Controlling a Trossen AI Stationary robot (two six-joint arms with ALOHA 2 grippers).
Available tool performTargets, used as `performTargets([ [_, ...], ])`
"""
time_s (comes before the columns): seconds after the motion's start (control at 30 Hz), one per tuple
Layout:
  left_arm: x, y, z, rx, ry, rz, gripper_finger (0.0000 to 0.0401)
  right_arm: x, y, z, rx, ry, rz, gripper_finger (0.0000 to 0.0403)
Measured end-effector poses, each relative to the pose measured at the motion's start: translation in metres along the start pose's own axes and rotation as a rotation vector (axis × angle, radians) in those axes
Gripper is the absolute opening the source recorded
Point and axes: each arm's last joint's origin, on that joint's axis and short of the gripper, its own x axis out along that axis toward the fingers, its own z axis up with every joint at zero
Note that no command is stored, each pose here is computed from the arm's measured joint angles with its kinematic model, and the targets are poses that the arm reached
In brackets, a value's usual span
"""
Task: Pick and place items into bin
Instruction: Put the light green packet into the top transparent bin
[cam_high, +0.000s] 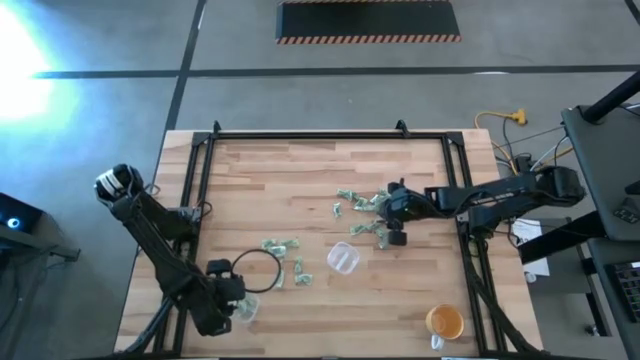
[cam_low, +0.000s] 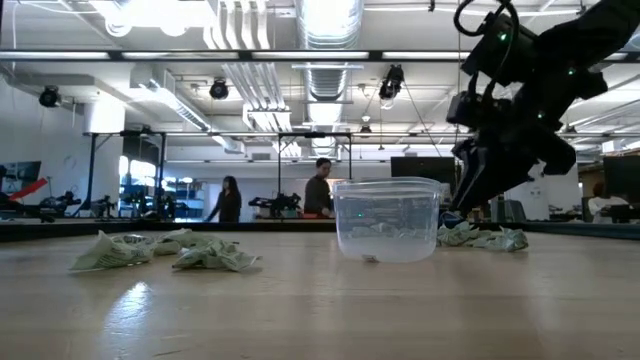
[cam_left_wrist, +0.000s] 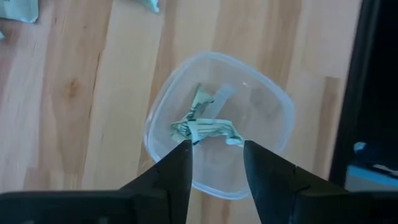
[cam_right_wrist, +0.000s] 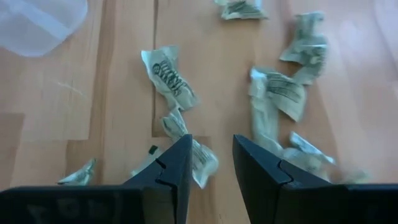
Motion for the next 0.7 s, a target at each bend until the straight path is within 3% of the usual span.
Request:
performTargets([
  [0.3, -0.021, 0.003, 0.004, -0.008, -0.067, -0.055, 0.0128, 0.028, 0.003, -0.008, -0.049, 0.09, 0.031, 0.0105],
  [0.47, -0.024, 0.007, 0.004, -0.003, -0.094, -0.02, 0.0128, 0.032, 0.003, -0.004, -0.051, 0.096, 0.032, 0.0103],
  [0.7, -0.025, 0.01, 0.004, 0.017, -0.118, 0.008, 0.0128, 0.031, 0.002, -0.002, -0.086, 0.091, 0.032, 0.0045],
])
